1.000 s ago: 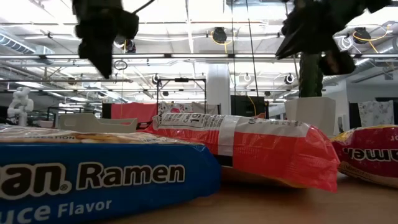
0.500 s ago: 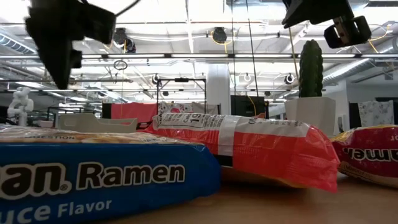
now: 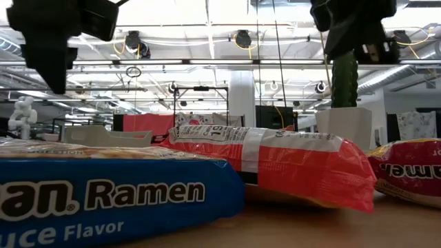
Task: Sort Maruchan noodles
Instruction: Put the top blue noodle pack into the gray bin
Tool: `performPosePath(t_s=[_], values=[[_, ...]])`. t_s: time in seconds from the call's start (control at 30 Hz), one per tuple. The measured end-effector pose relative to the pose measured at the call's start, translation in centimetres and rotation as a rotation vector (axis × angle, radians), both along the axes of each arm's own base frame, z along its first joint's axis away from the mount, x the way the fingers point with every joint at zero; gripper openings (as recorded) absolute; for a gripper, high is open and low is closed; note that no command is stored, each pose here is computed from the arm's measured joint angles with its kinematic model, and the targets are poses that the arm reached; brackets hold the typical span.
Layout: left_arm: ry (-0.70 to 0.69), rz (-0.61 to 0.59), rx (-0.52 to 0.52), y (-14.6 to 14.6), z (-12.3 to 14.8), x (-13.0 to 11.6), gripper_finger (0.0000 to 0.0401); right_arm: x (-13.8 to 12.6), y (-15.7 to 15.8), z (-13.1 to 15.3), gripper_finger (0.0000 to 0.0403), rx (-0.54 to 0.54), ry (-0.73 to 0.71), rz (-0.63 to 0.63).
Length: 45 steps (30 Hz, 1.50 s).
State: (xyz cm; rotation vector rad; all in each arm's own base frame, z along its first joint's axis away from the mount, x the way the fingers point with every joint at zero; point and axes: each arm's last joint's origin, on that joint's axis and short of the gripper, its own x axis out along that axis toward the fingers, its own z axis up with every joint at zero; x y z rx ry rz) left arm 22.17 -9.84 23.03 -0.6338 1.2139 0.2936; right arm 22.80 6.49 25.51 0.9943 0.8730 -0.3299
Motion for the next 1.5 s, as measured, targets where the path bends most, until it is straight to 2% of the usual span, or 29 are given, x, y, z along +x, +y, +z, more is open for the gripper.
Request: performPosePath(t_s=[0.17, 0.33, 0.5, 0.7, 0.8, 0.93, 1.3, 1.5], values=[[-0.009, 0.084, 0.037, 1.1, -0.1, 0.6, 0.0125, 0.4, -1.4, -0.6, 0.0089, -0.071, 0.025, 0.065], [-0.023, 0.148, 0.070, 2.2, -0.1, 0.9, 0.0125, 0.0, -2.2, -2.4, 0.0156, -0.132, 0.046, 0.172], [-0.041, 0.192, 0.107, 2.7, -0.1, 1.1, 0.0125, -0.5, -2.2, -4.2, 0.0191, -0.159, 0.051, 0.247], [-0.122, 0.154, 0.036, 1.7, 0.3, 1.7, 0.0125, -0.5, -1.6, -5.3, 0.0201, -0.151, -0.017, 0.272], [-0.192, 0.120, -0.031, 0.7, 0.7, 2.1, 0.0125, -0.3, -1.2, -6.0, 0.0203, -0.185, -0.059, 0.319], [-0.273, 0.104, -0.068, 0.0, 1.2, 2.6, 0.0125, 0.2, -0.2, -7.2, 0.0203, -0.223, -0.080, 0.345], [-0.256, 0.050, -0.029, 0.0, 1.1, 2.4, 0.0124, 1.1, 1.7, -10.6, 0.0203, -0.247, 0.037, 0.339], [-0.248, 0.009, -0.004, 0.1, 1.0, 2.3, 0.0124, 1.9, 2.0, -11.9, 0.0203, -0.232, 0.034, 0.326]])
